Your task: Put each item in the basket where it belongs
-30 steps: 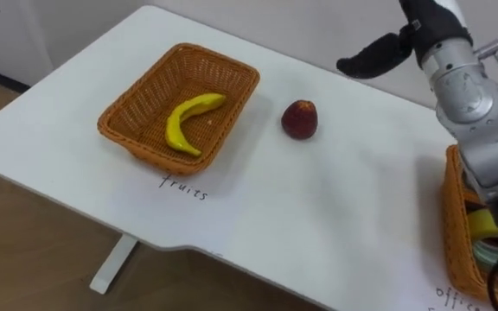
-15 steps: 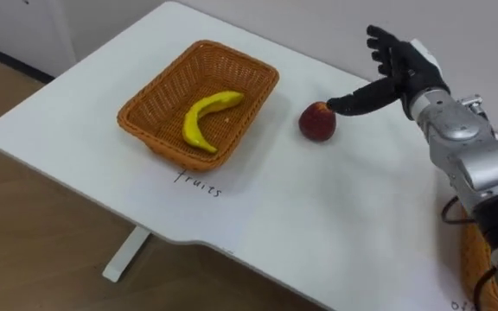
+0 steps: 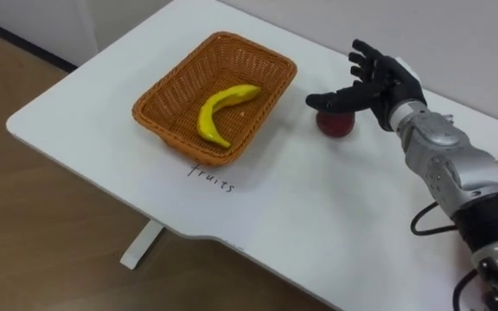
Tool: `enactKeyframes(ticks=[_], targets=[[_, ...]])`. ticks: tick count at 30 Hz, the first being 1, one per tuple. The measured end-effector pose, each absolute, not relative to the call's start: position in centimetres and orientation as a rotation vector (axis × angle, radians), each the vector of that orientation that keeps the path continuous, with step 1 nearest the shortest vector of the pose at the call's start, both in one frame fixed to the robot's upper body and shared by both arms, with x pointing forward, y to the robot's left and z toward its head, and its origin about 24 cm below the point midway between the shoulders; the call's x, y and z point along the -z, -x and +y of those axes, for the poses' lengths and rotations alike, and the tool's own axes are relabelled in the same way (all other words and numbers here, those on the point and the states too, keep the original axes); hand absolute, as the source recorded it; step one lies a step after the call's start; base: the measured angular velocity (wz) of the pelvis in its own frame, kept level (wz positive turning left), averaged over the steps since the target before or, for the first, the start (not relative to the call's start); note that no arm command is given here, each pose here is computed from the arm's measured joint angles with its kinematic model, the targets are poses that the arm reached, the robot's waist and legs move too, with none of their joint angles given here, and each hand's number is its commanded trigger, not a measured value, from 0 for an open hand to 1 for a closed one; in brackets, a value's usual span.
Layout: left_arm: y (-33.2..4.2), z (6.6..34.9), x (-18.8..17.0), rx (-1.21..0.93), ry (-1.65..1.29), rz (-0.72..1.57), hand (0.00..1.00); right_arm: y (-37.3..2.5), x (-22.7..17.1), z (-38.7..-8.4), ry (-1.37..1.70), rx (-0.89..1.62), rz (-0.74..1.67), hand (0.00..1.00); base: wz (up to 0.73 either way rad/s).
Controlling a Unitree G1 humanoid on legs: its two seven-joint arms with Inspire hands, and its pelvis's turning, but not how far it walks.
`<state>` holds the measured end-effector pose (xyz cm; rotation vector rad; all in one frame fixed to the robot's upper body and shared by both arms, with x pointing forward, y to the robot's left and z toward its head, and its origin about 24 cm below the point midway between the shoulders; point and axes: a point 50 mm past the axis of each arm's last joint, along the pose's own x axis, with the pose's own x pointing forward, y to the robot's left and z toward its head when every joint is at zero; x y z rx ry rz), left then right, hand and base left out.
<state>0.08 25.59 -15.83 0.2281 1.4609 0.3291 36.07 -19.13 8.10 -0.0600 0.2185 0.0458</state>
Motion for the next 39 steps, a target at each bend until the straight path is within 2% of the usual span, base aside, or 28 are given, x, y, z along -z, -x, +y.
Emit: enactKeyframes(ticks=[13,30,39], targets=[[0.0,25.5,15.9,-0.345,-0.235,1.469,0.00,-36.1,-8.1,-19.1,0.040,-0.054,0.222,0.00,0.00],[-0.1,25.3,15.9,-0.352,-0.245,1.438,0.00,-36.0,-7.4,-20.6,0.348,0.080,0.203,0.00,0.00],[-0.1,24.9,16.0,-0.303,-0.239,1.446,0.00,-36.0,-6.9,-20.6,0.347,0.144,0.211,0.00,0.00]])
